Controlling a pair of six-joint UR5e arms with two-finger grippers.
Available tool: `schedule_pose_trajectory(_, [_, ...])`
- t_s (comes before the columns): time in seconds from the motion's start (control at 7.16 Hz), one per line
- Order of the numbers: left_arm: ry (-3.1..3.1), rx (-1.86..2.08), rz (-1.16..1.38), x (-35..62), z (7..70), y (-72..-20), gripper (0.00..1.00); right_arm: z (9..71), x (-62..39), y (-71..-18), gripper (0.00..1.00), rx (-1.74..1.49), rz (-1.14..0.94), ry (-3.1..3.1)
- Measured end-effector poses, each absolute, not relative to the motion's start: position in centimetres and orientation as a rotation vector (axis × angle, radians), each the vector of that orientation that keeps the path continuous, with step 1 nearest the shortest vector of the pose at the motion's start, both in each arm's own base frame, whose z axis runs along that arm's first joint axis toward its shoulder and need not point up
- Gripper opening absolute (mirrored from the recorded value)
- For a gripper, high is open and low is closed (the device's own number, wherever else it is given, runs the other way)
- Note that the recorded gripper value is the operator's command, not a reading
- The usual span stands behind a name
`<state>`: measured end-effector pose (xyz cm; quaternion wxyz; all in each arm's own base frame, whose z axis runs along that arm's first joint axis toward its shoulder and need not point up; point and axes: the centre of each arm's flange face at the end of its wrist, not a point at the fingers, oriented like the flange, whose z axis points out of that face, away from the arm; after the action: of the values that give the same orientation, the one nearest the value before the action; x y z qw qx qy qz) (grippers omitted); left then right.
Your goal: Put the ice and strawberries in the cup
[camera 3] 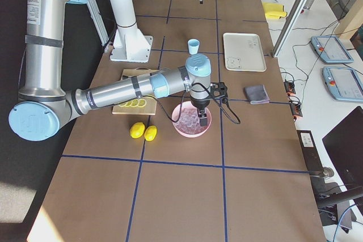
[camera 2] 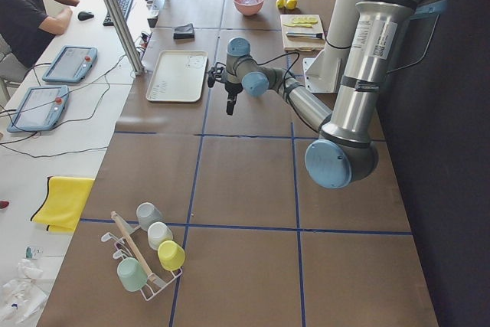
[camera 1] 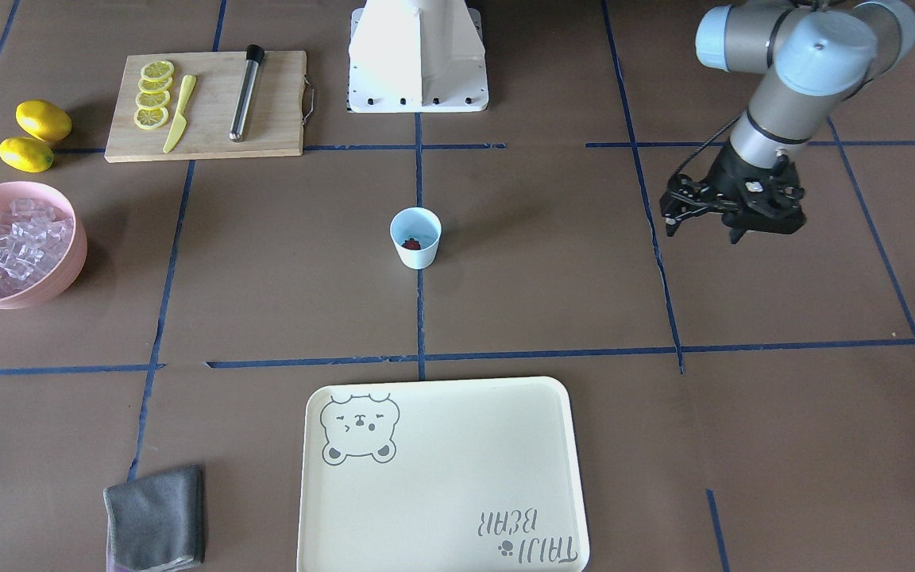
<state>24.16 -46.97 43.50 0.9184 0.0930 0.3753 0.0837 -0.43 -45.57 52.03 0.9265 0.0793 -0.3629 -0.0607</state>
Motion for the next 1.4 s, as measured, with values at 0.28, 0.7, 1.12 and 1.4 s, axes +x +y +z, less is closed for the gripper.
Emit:
schedule_pose_trajectory(0.28, [0.732,0.179,0.286,11.8,52.1,-47.4,1.0,54.0,3.3,-45.4,1.0,0.11,-0.177,-0.736])
schedule_pose_trajectory(0.7, [0.797,0.021,0.281,-2.4,60.7,-45.6,1.0,55.1,5.1,-44.5,1.0,0.043,-0.17,-0.762])
schedule_pose_trajectory(1.12, [0.864,-0.125,0.164,-3.6,62.9,-43.4,1.0,55.4,5.4,-44.1,1.0,0.017,-0.15,-0.783])
schedule_pose_trajectory(1.4, [0.867,-0.143,0.12,-3.6,62.3,-43.3,1.0,55.9,5.5,-43.5,1.0,0.007,-0.139,-0.779])
